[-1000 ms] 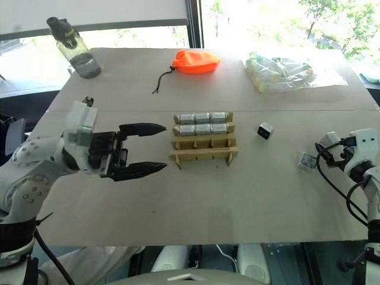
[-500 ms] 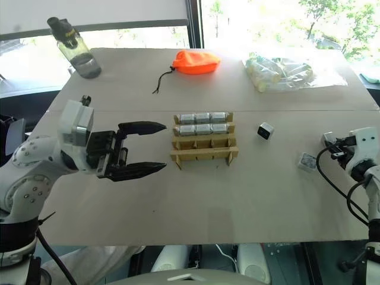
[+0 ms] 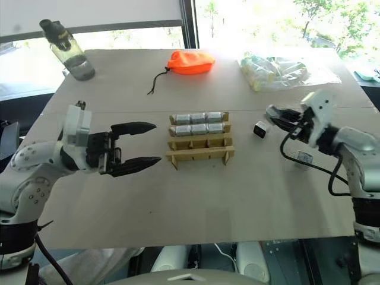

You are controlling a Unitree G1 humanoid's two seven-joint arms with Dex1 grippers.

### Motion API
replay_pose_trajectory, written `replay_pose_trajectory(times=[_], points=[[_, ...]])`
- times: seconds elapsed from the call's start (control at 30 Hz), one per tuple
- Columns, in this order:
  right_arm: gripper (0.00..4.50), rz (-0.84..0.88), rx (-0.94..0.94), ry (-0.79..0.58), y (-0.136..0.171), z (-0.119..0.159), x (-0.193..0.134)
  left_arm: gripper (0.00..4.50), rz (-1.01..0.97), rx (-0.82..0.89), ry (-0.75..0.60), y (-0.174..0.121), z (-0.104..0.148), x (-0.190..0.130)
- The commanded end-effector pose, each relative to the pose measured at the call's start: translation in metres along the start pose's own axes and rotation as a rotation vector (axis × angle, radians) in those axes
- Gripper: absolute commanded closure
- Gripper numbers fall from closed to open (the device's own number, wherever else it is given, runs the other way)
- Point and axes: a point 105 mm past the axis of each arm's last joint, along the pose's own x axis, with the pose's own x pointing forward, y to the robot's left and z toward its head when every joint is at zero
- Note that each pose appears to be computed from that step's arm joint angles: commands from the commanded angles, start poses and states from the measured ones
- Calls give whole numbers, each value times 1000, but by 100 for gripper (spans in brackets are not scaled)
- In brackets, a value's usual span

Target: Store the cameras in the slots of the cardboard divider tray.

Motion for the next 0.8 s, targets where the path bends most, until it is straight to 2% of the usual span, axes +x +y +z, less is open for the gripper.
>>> replay_pose_trajectory(times=[0.03, 0.17, 0.33, 0.5, 0.6, 0.8], points=[[384, 364, -87, -53, 51, 36, 36, 0, 49, 37, 7, 3, -2, -19], [384, 583, -173, -48, 75, 50, 72, 0, 92, 41, 14, 3, -6, -34], [384, 739, -249, 26, 92, 34, 118, 0, 148, 53, 48, -14, -14, -57], [384, 800, -270, 49, 107, 20, 142, 0, 196, 46, 67, -24, -16, -69], [384, 788, -288, 69, 105, 12, 150, 0, 205, 46, 65, -26, -16, -70], [384, 761, -262, 57, 97, 15, 158, 0, 212, 40, 71, -25, -19, -72]])
